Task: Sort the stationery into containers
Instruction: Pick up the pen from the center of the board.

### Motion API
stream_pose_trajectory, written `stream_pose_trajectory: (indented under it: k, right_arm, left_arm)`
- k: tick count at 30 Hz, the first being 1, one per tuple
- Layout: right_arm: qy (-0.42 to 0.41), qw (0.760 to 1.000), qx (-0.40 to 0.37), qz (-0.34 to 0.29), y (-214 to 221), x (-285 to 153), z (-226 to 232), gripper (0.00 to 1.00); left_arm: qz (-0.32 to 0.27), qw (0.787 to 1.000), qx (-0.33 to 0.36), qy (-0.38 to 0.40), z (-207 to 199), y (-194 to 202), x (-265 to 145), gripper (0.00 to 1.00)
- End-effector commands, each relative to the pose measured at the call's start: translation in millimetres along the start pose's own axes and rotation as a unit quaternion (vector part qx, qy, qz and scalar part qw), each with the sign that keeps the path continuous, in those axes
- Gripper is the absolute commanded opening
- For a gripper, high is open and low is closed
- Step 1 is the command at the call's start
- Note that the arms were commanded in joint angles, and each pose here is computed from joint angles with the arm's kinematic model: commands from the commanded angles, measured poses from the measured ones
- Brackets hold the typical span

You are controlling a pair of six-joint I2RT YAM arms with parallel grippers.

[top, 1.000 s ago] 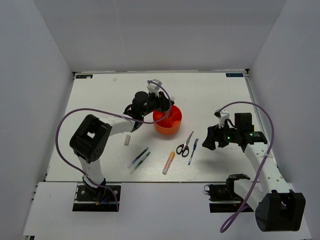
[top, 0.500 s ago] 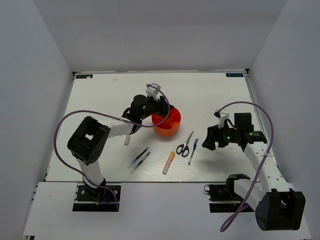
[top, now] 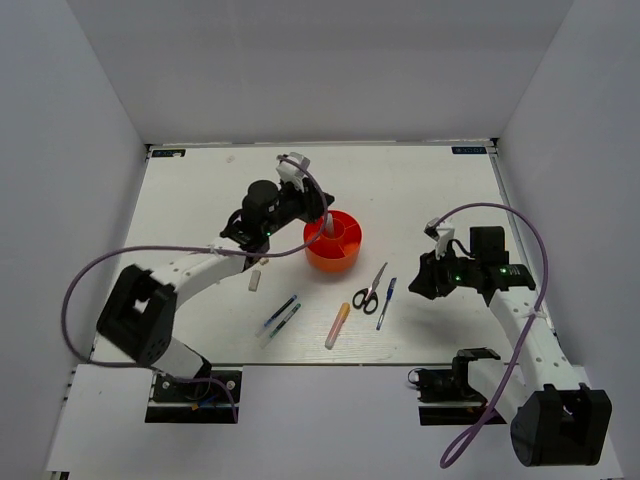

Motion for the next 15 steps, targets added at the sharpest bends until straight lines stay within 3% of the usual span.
stream_pose_trajectory:
  k: [1, 2, 3, 4, 6, 7, 8, 9, 11, 13, 15]
  right_arm:
    - [-0.067, 0.994, -0.079, -0.027, -7.7, -2.3, 20.5, 0.38]
    - [-0.077, 0.984, -0.156, -0.033, -8.5, 0.1, 17.7, 0.31]
    - [-0.105, 0.976, -0.184, -0.043, -8.7, 1.3, 24.5, 0.27]
    - [-0.131, 0.962, -0.237, -0.046, -5.1, 5.1, 28.3, 0.24]
    - [-0.19, 0.918, -0.343, -0.062, -3.4, 10.8, 36.9, 0.31]
    - [-0.219, 0.907, -0.357, -0.05, 4.6, 11.3, 46.2, 0.55]
    - [-0.231, 0.884, -0.401, -0.058, -1.7, 12.1, 48.6, 0.67]
    - [-0.259, 0.874, -0.41, -0.042, -0.1, 18.7, 51.5, 0.75]
    - [-0.272, 0.841, -0.467, -0.027, -10.8, 25.0, 59.7, 0.81]
    - [-0.255, 0.829, -0.498, 0.002, -14.2, 44.4, 46.1, 0.82]
    - [-0.256, 0.799, -0.544, 0.006, -19.8, 61.5, 55.3, 0.82]
  left_arm:
    - [0.026, 0.999, 0.029, -0.037, -8.7, -32.3, -43.6, 0.26]
    - [0.043, 0.997, 0.027, -0.05, -11.7, -33.1, -56.5, 0.0]
    - [0.042, 0.997, 0.022, -0.063, -15.0, -50.2, -66.3, 0.0]
    - [0.164, 0.979, 0.004, -0.117, -2.5, -9.3, -97.2, 0.0]
    - [0.238, 0.959, -0.01, -0.151, -1.4, 7.7, -132.5, 0.0]
    - [0.302, 0.939, -0.022, -0.165, -0.4, 35.5, -158.0, 0.12]
    - [0.313, 0.93, -0.022, -0.191, 5.5, 40.4, -174.8, 0.52]
    - [0.33, 0.923, -0.024, -0.196, 5.8, 51.3, -186.3, 0.63]
    - [0.362, 0.906, -0.031, -0.217, 10.1, 82.2, -228.0, 0.75]
    - [0.356, 0.905, -0.037, -0.228, 13.3, 96.4, -255.6, 0.82]
    - [0.357, 0.901, -0.04, -0.244, 18.9, 106.5, -269.8, 0.84]
Point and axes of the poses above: each gripper's point midway between its finger pads, its own x axis out along the fingers, its own z axis along the line the jaws close on, y = z × x, the point moved 1 cm from there along -x, back along the fingers, and after that the axes turned 5 degrees about x, right-handed, at the moved point
